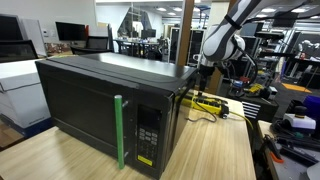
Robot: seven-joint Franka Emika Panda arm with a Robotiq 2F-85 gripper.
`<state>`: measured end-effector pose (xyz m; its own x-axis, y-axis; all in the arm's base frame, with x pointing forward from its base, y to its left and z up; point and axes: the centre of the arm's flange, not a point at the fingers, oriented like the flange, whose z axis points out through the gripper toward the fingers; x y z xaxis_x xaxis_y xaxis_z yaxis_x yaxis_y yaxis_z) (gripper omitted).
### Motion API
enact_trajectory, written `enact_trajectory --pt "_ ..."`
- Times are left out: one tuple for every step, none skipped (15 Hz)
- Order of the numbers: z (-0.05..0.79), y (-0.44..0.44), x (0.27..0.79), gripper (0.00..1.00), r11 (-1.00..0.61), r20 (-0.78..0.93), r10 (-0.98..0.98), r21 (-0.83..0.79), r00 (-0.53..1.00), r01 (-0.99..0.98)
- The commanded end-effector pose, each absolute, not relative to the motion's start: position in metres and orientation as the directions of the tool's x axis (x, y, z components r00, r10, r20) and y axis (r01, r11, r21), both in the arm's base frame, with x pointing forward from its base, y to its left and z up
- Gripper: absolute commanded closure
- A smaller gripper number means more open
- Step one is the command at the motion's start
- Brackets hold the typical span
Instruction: Put the plug into the socket
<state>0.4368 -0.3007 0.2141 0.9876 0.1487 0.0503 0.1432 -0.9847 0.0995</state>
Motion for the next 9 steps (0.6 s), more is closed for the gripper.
enact_trajectory --pt "0.205 -0.302 0.432 0.0 -0.981 0.053 0.163 0.113 0.985 0.156" --pt "0.203 -0.303 0.431 0.0 -0.982 0.048 0.159 0.115 0.986 0.152" --pt "0.202 -0.304 0.431 0.0 -0.982 0.044 0.155 0.115 0.987 0.149" --pt "0.201 -0.305 0.431 0.0 -0.983 0.042 0.151 0.114 0.988 0.146" --pt "0.201 -0.306 0.431 0.0 -0.983 0.041 0.148 0.113 0.988 0.143" --pt "0.2 -0.307 0.431 0.0 -0.984 0.039 0.147 0.112 0.988 0.142" --pt "0.2 -0.309 0.431 0.0 -0.984 0.037 0.144 0.111 0.989 0.139" --pt "0.201 -0.311 0.431 0.0 -0.984 0.037 0.142 0.112 0.989 0.137" --pt "0.202 -0.313 0.431 0.0 -0.984 0.038 0.14 0.115 0.989 0.135"
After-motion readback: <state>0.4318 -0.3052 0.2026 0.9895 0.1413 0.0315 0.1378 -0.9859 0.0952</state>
